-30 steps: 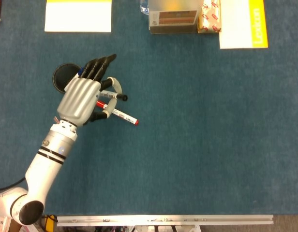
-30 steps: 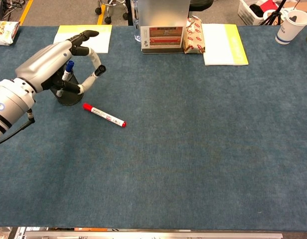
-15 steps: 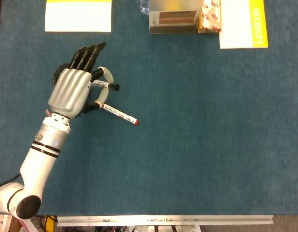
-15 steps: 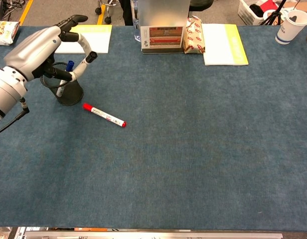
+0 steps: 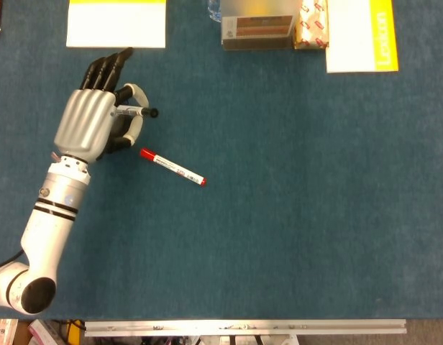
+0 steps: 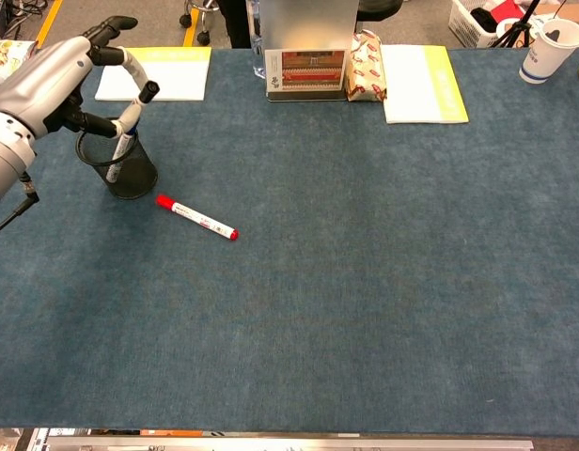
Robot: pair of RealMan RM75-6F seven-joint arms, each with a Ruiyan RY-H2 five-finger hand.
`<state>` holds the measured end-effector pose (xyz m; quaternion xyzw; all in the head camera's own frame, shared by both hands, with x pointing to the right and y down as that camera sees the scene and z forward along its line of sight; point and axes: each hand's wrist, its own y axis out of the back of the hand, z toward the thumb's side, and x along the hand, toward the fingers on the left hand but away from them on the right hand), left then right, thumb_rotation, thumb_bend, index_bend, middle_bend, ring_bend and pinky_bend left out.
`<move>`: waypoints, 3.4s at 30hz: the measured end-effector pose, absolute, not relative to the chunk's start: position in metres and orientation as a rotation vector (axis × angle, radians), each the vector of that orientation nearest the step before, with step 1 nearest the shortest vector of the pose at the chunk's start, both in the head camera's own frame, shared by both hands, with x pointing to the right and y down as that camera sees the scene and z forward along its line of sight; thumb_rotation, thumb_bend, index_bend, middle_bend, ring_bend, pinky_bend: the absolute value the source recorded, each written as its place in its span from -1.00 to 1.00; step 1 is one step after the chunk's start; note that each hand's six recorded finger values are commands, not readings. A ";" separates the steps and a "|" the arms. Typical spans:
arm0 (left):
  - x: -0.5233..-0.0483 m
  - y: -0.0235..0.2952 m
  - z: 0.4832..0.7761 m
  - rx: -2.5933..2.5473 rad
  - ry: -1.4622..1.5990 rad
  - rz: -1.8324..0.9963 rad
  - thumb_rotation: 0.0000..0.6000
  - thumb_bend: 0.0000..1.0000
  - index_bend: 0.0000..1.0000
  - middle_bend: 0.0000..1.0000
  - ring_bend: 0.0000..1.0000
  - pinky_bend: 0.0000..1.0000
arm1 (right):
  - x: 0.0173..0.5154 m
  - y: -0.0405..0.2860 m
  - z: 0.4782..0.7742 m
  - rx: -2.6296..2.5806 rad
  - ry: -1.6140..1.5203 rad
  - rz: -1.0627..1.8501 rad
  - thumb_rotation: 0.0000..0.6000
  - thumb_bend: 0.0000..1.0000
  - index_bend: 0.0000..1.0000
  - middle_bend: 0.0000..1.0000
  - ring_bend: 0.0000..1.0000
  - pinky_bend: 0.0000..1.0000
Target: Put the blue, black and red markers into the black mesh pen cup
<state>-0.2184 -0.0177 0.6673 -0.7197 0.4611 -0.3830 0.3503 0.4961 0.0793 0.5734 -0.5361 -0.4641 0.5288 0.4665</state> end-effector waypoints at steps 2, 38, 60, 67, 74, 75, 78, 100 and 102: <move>-0.221 -0.018 0.667 -1.862 1.201 -0.996 1.00 -0.12 0.05 -1.00 -1.00 -0.91 | 0.496 0.079 0.574 -1.315 -1.138 1.299 1.00 -1.00 -0.32 -0.35 -0.16 0.29; -0.271 -0.020 0.697 -1.926 1.397 -1.133 1.00 -0.83 -0.89 -1.00 -1.00 -0.91 | 0.497 0.078 0.575 -1.320 -1.139 1.301 1.00 -1.00 -0.32 -0.35 -0.16 0.29; -0.212 0.032 0.706 -1.892 0.670 -1.030 1.00 -0.88 -0.32 -1.00 -1.00 -0.91 | 0.498 0.078 0.570 -1.316 -1.157 1.285 1.00 -1.00 -0.32 -0.35 -0.16 0.29; -0.205 0.036 0.729 -1.920 0.525 -1.102 1.00 -0.72 -0.32 -1.00 -1.00 -0.91 | 0.500 0.078 0.567 -1.312 -1.168 1.279 1.00 -1.00 -0.32 -0.35 -0.16 0.29; -0.198 0.028 0.742 -1.925 0.527 -1.111 1.00 -0.64 -0.31 -1.00 -1.00 -0.91 | 0.499 0.078 0.569 -1.312 -1.162 1.282 1.00 -1.00 -0.32 -0.35 -0.16 0.29; -0.196 0.027 0.743 -1.928 0.530 -1.108 1.00 -0.62 -0.30 -1.00 -1.00 -0.91 | 0.499 0.078 0.569 -1.312 -1.162 1.283 1.00 -1.00 -0.32 -0.35 -0.16 0.29; -0.191 0.025 0.746 -1.940 0.533 -1.095 1.00 -0.55 -0.29 -1.00 -1.00 -0.91 | 0.499 0.078 0.568 -1.313 -1.164 1.283 1.00 -1.00 -0.32 -0.35 -0.16 0.29; -0.168 0.030 0.766 -1.973 0.472 -1.075 1.00 -0.50 -0.24 -1.00 -1.00 -0.94 | 0.499 0.079 0.567 -1.313 -1.167 1.275 1.00 -1.00 -0.32 -0.33 -0.16 0.24; -0.166 0.030 0.769 -1.975 0.466 -1.077 1.00 -0.50 -0.23 -1.00 -1.00 -0.94 | 0.499 0.079 0.567 -1.317 -1.165 1.275 1.00 -1.00 -0.32 -0.33 -0.16 0.24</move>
